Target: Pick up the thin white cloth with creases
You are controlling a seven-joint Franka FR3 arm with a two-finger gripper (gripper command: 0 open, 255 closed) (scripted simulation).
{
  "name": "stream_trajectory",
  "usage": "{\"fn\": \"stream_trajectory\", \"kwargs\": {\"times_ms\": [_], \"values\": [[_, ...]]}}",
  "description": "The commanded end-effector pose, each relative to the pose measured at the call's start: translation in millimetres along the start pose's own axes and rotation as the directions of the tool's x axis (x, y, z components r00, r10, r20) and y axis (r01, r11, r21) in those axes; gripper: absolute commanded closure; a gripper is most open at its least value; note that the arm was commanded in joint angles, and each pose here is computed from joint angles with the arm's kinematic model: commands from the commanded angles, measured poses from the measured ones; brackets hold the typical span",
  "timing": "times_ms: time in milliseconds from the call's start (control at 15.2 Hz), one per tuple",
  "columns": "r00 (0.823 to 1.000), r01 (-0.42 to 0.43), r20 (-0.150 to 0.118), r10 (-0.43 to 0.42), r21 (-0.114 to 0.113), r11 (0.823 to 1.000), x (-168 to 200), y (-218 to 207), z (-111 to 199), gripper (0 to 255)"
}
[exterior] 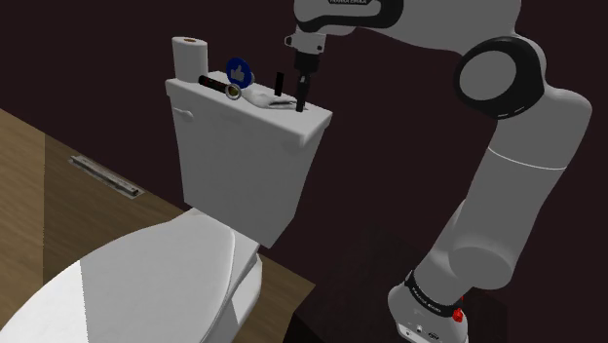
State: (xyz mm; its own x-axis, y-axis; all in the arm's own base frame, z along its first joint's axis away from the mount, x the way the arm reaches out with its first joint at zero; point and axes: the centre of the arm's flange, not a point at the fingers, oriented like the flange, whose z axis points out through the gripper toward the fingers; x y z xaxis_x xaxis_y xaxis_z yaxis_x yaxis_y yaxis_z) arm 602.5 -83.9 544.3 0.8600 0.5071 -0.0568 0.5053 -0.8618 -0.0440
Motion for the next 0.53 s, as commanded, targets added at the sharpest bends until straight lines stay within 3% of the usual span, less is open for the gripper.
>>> {"fn": "stream_trajectory", "kwargs": {"times_ms": [0,462], "values": [[1.000,0.003,0.009,-0.003,0.010,1.000,1.1,-1.5,3.9,255],[1.000,0.003,0.009,-0.004,0.010,1.000,1.1,-3.6,-5.4,255]]}}
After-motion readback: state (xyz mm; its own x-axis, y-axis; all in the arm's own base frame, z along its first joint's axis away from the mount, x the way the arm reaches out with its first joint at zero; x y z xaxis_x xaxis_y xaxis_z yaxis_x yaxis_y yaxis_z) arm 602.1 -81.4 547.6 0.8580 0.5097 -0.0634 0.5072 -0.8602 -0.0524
